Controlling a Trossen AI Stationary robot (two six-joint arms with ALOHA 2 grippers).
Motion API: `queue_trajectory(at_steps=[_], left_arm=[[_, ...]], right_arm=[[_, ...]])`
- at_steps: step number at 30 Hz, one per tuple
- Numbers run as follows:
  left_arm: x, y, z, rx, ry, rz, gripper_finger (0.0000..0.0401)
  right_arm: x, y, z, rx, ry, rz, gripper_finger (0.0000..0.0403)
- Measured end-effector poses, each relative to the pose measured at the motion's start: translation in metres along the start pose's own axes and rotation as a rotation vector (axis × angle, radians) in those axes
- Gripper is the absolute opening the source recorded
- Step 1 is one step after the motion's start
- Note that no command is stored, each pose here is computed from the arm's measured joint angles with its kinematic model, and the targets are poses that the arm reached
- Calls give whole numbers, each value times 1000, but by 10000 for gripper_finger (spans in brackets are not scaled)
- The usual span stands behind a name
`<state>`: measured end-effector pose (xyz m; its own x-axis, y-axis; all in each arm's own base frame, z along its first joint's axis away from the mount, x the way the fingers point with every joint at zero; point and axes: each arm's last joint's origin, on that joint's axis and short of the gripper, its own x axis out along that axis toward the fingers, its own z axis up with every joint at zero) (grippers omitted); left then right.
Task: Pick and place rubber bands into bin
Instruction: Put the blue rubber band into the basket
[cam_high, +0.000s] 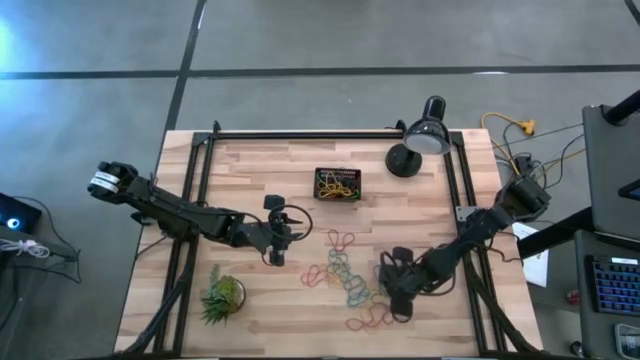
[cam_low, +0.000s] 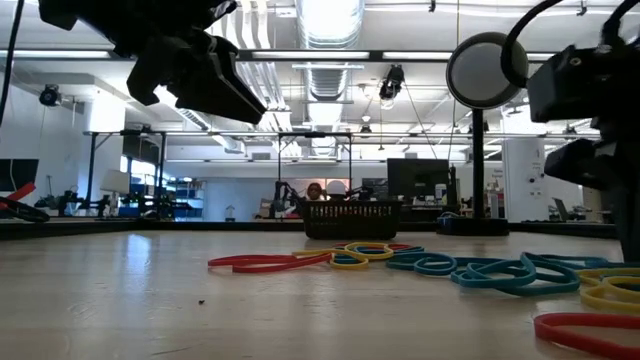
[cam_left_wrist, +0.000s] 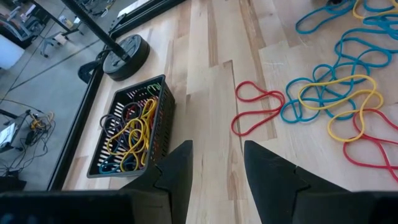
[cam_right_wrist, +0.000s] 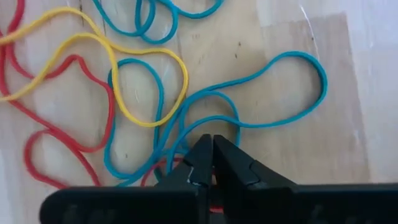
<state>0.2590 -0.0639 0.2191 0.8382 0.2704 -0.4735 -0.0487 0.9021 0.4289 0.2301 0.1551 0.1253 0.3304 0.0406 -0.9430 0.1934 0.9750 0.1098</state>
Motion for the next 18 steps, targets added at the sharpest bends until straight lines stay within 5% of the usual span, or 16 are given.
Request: queue_trajectory(at_steps=[10, 18], left_arm=[[0, 0, 0, -2, -2, 0, 128], [0, 0, 0, -1, 0, 0, 128]], right_arm=[[-15, -2, 12, -124, -89, -264, 8], [-15, 0, 12, -77, -76, -209, 11]])
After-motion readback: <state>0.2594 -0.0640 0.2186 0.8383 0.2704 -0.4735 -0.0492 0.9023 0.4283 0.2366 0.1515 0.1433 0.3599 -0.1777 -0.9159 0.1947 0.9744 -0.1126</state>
